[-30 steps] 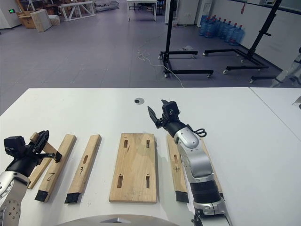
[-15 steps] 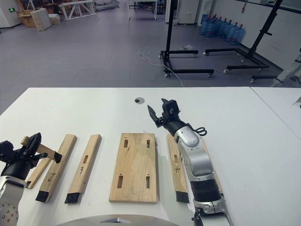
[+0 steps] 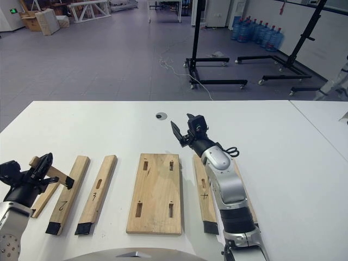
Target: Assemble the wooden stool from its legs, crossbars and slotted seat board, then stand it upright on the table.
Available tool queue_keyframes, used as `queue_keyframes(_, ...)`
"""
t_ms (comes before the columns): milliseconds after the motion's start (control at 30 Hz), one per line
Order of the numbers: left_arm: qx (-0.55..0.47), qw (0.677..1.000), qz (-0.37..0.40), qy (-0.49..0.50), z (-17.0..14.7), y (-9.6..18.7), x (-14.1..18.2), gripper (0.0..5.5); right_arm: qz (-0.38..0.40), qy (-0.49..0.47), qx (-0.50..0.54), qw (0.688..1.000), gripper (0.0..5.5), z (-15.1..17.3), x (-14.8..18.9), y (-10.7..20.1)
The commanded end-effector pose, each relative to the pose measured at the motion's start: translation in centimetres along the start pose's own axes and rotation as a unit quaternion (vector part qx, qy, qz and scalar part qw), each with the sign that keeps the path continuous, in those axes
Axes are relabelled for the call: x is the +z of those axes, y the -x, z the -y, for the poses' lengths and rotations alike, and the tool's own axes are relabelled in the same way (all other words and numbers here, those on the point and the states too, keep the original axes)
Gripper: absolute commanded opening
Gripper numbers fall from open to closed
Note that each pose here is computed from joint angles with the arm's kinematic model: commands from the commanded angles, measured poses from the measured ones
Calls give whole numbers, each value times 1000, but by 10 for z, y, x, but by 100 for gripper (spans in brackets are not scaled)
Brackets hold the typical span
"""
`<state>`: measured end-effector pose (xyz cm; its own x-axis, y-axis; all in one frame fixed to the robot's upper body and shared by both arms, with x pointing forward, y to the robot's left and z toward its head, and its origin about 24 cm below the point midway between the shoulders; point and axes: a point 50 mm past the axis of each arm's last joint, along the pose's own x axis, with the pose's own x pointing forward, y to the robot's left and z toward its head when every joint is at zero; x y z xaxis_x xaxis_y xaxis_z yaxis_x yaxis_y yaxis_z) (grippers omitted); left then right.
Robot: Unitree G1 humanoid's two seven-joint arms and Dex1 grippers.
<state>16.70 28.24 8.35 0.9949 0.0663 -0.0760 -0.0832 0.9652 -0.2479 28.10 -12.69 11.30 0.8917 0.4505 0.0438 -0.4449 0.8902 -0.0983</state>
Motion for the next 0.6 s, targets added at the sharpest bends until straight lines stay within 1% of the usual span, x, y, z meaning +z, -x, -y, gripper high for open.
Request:
queue_keyframes(33,0,1000,-23,-15,-1,2,-6,38,-3,-3,-1,1000,335,-1,0,1)
queue_keyframes(333,-2,999,36,23,0,-3,14,38,-2,-5,-7,1000,335,-2,-1,1)
queue_keyframes(433,-12,999,36,15,2,-6,18,38,-1,-6,-9,1000,335,-2,-1,1)
queue_keyframes(600,-18,1000,16,-6,3,-7,13,38,0,-8,-11,1000,335,-3,-1,1)
